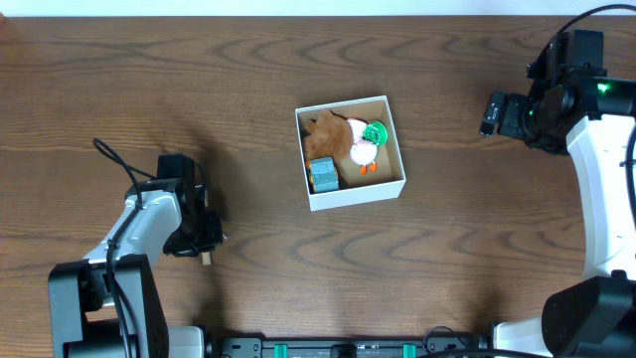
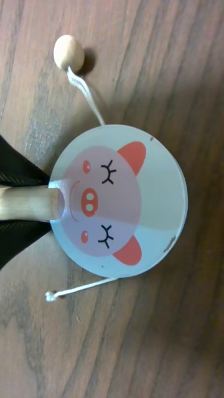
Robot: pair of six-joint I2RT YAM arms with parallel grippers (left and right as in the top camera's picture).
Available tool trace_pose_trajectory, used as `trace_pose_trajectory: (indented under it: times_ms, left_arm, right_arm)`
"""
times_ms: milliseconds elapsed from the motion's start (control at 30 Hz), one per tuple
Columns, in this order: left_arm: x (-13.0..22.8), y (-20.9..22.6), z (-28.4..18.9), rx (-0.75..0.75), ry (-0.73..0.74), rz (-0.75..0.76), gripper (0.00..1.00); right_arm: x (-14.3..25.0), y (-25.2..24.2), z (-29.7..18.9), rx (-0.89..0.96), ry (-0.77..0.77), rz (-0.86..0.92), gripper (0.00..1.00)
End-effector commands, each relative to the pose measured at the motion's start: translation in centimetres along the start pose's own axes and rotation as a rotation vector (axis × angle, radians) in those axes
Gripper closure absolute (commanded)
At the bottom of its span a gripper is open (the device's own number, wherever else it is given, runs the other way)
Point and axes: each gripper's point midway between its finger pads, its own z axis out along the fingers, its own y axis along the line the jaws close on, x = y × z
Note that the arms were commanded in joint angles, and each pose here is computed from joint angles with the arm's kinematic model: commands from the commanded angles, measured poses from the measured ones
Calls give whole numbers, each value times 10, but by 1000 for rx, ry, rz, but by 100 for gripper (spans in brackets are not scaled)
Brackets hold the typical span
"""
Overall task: Pack container
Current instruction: 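Lift the lollipop with the left gripper and carry it over the box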
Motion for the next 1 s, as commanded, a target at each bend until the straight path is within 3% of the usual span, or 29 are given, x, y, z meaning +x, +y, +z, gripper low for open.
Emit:
trace_pose_trajectory:
  times_ms: [0,67,433,700,867,967]
  left_arm:
    - [14,16,20,-84,66,-16,88]
    - [8,15,17,-82,49,-16,94]
    - [-37,-10,-46,-72,-64,50,94]
    - [-77,-91,-145,5,-375,258,94]
    - [-66,-148,-168,66,-464,400,94]
    - [-54,-185,-168,74,-498,607,94]
  right_arm:
    - [0,0,2,-2,7,-9,1]
    - [0,0,2,-2,7,-9,1]
    - [0,0,2,-2,4,-10,1]
    - [0,0,2,-2,4,-10,1]
    - [0,0,2,-2,4,-10,1]
    - [0,0,2,-2,4,-10,1]
